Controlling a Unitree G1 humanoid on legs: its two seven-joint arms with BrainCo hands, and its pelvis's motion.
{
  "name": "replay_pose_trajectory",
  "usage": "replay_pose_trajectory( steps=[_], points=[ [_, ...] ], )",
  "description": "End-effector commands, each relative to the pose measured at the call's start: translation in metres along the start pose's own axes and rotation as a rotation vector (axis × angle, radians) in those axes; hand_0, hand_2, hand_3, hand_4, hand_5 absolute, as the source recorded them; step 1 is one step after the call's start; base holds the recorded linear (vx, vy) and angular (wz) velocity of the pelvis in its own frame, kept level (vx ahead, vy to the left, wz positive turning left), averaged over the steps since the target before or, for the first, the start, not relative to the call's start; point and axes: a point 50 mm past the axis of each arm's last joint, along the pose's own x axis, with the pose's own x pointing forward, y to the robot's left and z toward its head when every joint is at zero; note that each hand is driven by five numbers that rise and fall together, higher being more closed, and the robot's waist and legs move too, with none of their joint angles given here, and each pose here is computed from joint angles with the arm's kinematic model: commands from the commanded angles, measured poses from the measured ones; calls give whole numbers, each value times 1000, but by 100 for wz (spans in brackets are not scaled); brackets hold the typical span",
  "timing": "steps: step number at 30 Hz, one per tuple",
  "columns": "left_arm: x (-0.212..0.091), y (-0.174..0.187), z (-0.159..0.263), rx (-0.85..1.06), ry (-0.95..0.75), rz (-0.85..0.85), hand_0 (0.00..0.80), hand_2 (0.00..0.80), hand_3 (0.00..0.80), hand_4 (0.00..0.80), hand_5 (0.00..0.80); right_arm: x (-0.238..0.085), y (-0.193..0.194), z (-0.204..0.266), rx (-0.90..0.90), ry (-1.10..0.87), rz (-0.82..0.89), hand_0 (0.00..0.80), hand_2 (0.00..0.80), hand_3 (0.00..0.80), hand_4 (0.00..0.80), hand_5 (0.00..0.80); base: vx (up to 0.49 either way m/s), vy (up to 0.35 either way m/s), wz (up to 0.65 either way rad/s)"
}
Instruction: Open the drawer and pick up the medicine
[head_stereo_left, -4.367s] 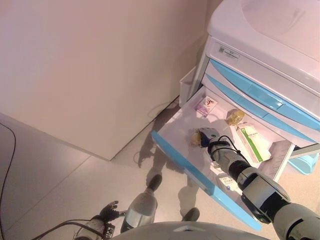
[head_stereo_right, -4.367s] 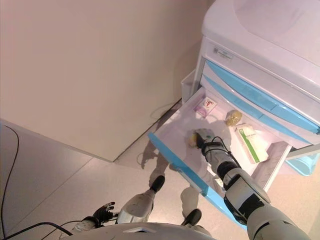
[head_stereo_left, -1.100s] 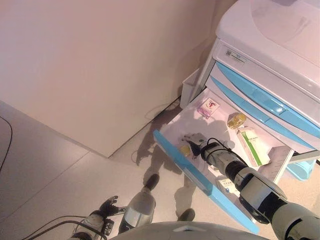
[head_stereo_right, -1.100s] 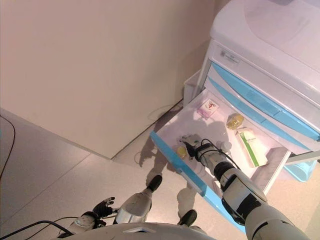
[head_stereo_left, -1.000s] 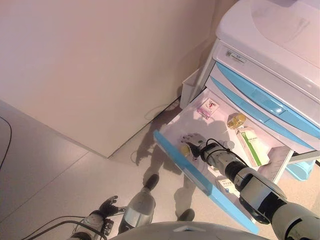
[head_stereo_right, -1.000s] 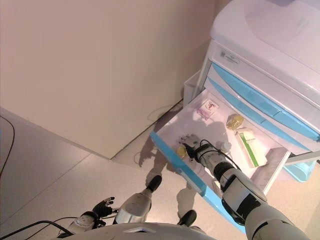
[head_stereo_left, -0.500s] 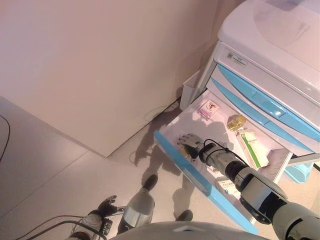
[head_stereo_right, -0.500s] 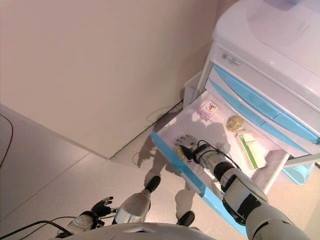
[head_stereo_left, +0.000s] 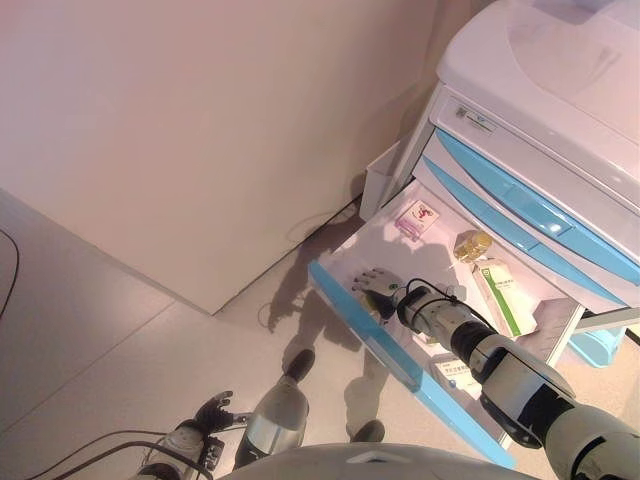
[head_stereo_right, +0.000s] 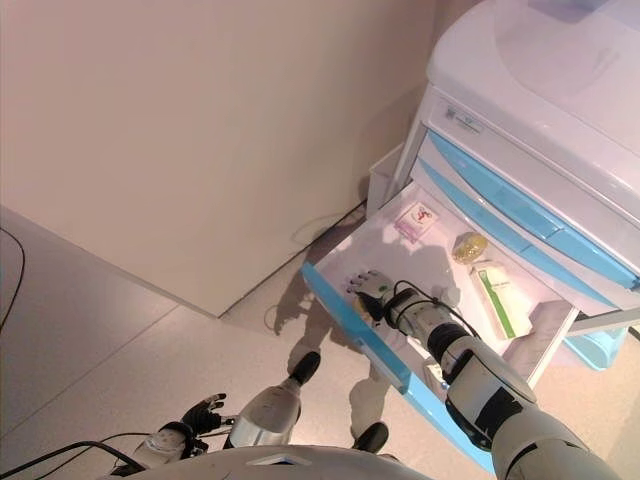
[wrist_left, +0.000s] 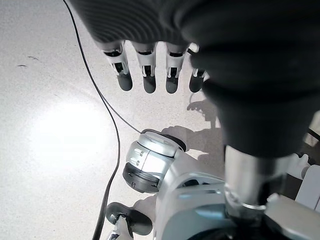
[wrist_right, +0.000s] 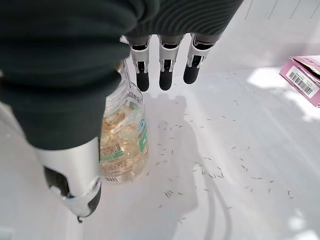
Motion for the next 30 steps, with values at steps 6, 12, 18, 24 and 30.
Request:
replay_pose_trajectory(
  steps=[6,12,18,24,30],
  points=[
    [0,3,-3,67,28,-5,0,0,0,0,0,1,-15,1,-32,-38,-60,430,430,430,430,430,0,0,0],
    [0,3,-3,64,28,-4,0,0,0,0,0,0,-15,1,-29,-44,-56,800,800,800,800,800,0,0,0],
    [0,3,-4,64,28,-3,0,0,0,0,0,0,-15,1,-28,-46,-58,800,800,800,800,800,0,0,0],
    [-1,3,-5,67,30,-4,0,0,0,0,0,0,-15,2,-22,-45,-59,800,800,800,800,800,0,0,0],
    [-1,4,-5,61,34,0,0,0,0,0,0,0,-15,2,-20,-46,-63,800,800,800,800,800,0,0,0]
  ],
)
